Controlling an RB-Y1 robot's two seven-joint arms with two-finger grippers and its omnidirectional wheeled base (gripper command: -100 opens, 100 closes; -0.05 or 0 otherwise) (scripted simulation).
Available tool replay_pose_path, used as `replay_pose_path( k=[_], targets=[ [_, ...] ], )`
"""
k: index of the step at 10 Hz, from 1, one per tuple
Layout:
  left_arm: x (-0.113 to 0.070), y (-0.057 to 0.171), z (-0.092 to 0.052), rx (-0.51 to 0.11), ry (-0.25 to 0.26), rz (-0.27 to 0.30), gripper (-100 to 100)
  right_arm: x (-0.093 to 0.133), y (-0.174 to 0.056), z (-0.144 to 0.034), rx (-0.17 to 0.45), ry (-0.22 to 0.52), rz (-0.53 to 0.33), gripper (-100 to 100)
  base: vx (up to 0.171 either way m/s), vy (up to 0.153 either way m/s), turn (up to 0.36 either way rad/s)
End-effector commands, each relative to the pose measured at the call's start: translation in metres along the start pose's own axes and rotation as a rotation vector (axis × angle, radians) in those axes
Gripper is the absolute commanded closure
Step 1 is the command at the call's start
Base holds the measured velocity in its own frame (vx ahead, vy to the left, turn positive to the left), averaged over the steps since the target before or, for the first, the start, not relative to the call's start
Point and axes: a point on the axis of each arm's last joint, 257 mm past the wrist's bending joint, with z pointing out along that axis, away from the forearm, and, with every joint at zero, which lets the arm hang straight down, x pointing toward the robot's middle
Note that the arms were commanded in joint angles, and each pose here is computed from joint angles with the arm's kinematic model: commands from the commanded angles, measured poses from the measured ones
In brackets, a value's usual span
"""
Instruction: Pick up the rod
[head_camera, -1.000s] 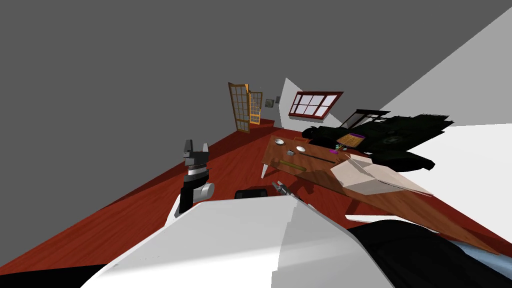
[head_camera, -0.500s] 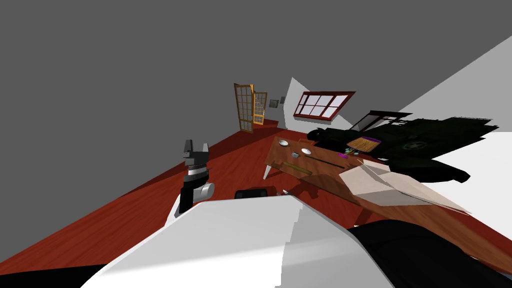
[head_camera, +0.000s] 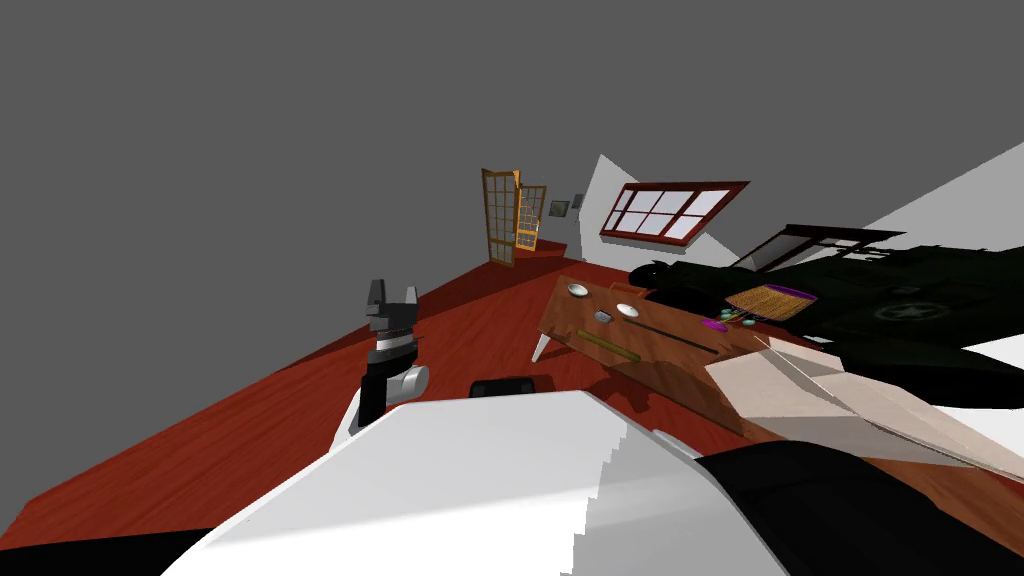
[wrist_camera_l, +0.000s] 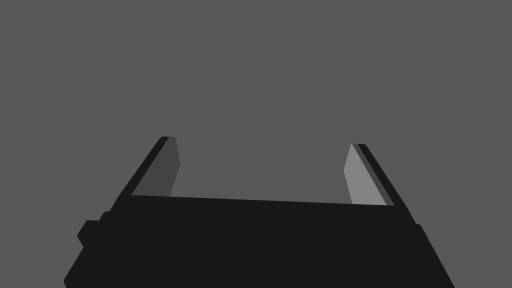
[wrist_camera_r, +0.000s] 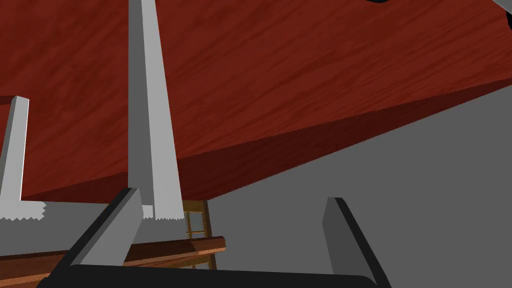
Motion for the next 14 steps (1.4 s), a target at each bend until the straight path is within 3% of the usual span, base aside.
replay_pose_path(
  k=[1, 2, 4, 5, 7, 9, 10, 11, 13, 14],
  targets=[
    [0.000, 0.000, 0.000, 0.000, 0.000, 0.000, 0, 0.033, -0.027, -0.024, 0.041, 0.108, -0.070, -100, 0.034, 0.026, 0.100],
    [0.000, 0.000, 0.000, 0.000, 0.000, 0.000, 0, 0.034, -0.030, -0.026, 0.046, 0.114, -0.073, -100, 0.026, 0.017, 0.092],
    [0.000, 0.000, 0.000, 0.000, 0.000, 0.000, 0, 0.063, -0.073, -0.064, 0.087, 0.249, -0.190, -100, 0.032, 0.024, 0.186],
    [0.000, 0.000, 0.000, 0.000, 0.000, 0.000, 0, 0.070, -0.081, -0.072, 0.105, 0.269, -0.186, -100, 0.041, 0.015, 0.068],
    [0.000, 0.000, 0.000, 0.000, 0.000, 0.000, 0, 0.091, -0.126, -0.117, 0.159, 0.397, -0.278, -100, 0.046, 0.015, 0.152],
    [0.000, 0.000, 0.000, 0.000, 0.000, 0.000, 0, 0.090, -0.130, -0.121, 0.164, 0.402, -0.284, -100, 0.041, -0.009, 0.026],
    [0.000, 0.000, 0.000, 0.000, 0.000, 0.000, 0, 0.092, -0.151, -0.142, 0.188, 0.453, -0.330, -100, 0.037, 0.002, 0.124],
    [0.000, 0.000, 0.000, 0.000, 0.000, 0.000, 0, 0.093, -0.153, -0.144, 0.194, 0.459, -0.328, -100, 0.040, -0.008, 0.073],
    [0.000, 0.000, 0.000, 0.000, 0.000, 0.000, 0, 0.092, -0.193, -0.184, 0.248, 0.550, -0.403, -100, 0.071, -0.030, 0.155],
    [0.000, 0.000, 0.000, 0.000, 0.000, 0.000, 0, 0.091, -0.192, -0.182, 0.244, 0.545, -0.405, -100, 0.090, -0.043, 0.068]
  ],
)
